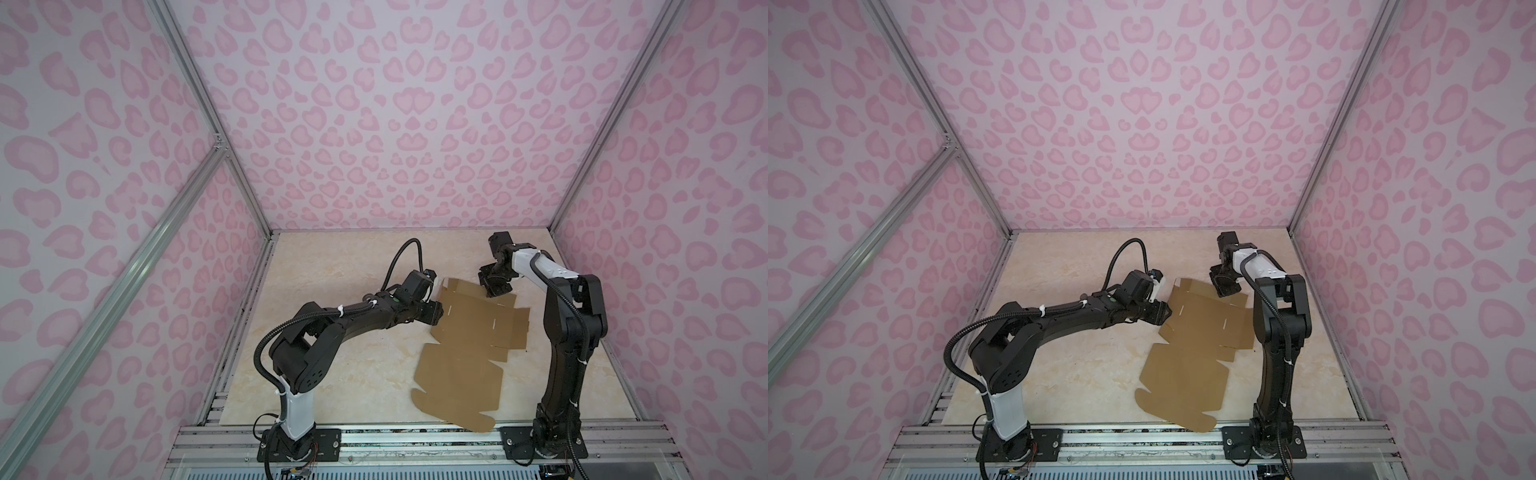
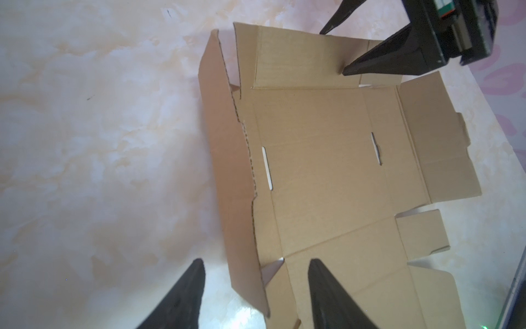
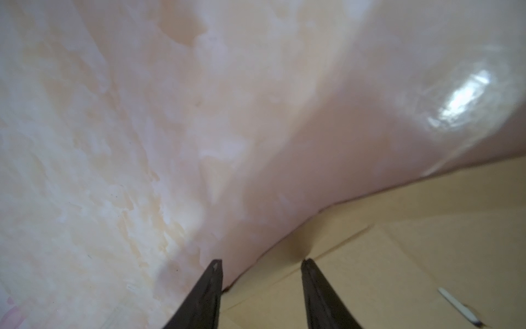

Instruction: Fold the paper box

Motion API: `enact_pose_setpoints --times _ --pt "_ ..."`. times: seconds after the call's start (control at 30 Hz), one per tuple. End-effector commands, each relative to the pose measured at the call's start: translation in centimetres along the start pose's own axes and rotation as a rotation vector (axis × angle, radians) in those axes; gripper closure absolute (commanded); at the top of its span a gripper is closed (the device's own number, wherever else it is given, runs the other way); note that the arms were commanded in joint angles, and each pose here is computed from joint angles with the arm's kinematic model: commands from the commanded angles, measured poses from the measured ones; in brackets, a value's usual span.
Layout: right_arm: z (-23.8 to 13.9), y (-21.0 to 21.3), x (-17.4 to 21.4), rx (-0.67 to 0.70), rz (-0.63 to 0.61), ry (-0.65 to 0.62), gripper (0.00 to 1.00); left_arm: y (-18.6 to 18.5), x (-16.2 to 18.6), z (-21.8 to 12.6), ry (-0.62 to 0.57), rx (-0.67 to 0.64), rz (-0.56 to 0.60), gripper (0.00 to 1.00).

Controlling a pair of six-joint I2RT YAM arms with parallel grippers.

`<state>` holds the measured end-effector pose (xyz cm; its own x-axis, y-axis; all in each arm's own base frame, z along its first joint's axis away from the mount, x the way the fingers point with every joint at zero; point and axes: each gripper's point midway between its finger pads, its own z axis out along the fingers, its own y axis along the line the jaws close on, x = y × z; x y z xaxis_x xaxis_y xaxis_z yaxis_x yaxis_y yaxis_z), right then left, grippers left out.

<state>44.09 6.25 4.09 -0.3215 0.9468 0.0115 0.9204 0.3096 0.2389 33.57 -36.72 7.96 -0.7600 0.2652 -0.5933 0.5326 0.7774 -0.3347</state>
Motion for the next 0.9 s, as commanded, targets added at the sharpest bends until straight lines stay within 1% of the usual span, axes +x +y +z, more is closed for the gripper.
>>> enact_pose_setpoints --times 0.0,0.13,0.27,0.3,0.33,0.37,0.43,0.5,0.6,0.7,0.8,0.87 --pt "-0.3 0.4 0.5 -0.032 -0.009 0.007 0.58 -0.1 -0.8 -0.7 -0.031 -0.004 0.007 0.39" --pt "-0.9 0.7 1.1 -0.059 -0.023 0.012 0.61 0.1 -1.0 -1.0 -0.043 -0.016 0.001 0.39" --pt "-1.6 1.7 1.8 -0.115 -0.037 0.024 0.66 0.3 -1.6 -1.9 -0.077 -0.042 -0.006 0.39" --pt "-0.9 0.6 2.2 -0.091 -0.037 0.036 0.67 0.4 -1.9 -2.3 -0.088 -0.047 -0.012 0.39" --pt "-1.1 0.6 2.3 -0.095 -0.043 0.037 0.68 0.4 -2.2 -2.6 -0.101 -0.051 -0.021 0.39" --pt "-1.3 0.7 2.4 -0.100 -0.055 0.033 0.67 0.4 -2.6 -3.1 -0.115 -0.057 -0.029 0.39" --pt "-2.4 1.0 2.1 -0.119 -0.088 0.001 0.61 0.3 -3.8 -4.2 -0.149 -0.062 -0.039 0.39" --pt "-3.5 1.4 1.6 -0.142 -0.131 -0.037 0.57 -0.2 -5.0 -4.9 -0.164 -0.037 -0.031 0.38" --pt "-4.8 1.6 1.2 -0.150 -0.205 -0.058 0.55 -0.7 -6.9 -5.2 -0.172 -0.014 0.009 0.38" --pt "-6.0 1.1 0.9 -0.139 -0.271 -0.088 0.53 -1.6 -9.1 -4.7 -0.168 0.033 0.065 0.37" --pt "-7.8 0.7 0.3 -0.172 -0.325 -0.144 0.51 -2.1 -10.4 -3.4 -0.122 0.046 0.152 0.37" --pt "-9.2 0.5 -0.1 -0.217 -0.368 -0.177 0.50 -2.5 -11.1 -2.3 -0.087 0.060 0.214 0.37"
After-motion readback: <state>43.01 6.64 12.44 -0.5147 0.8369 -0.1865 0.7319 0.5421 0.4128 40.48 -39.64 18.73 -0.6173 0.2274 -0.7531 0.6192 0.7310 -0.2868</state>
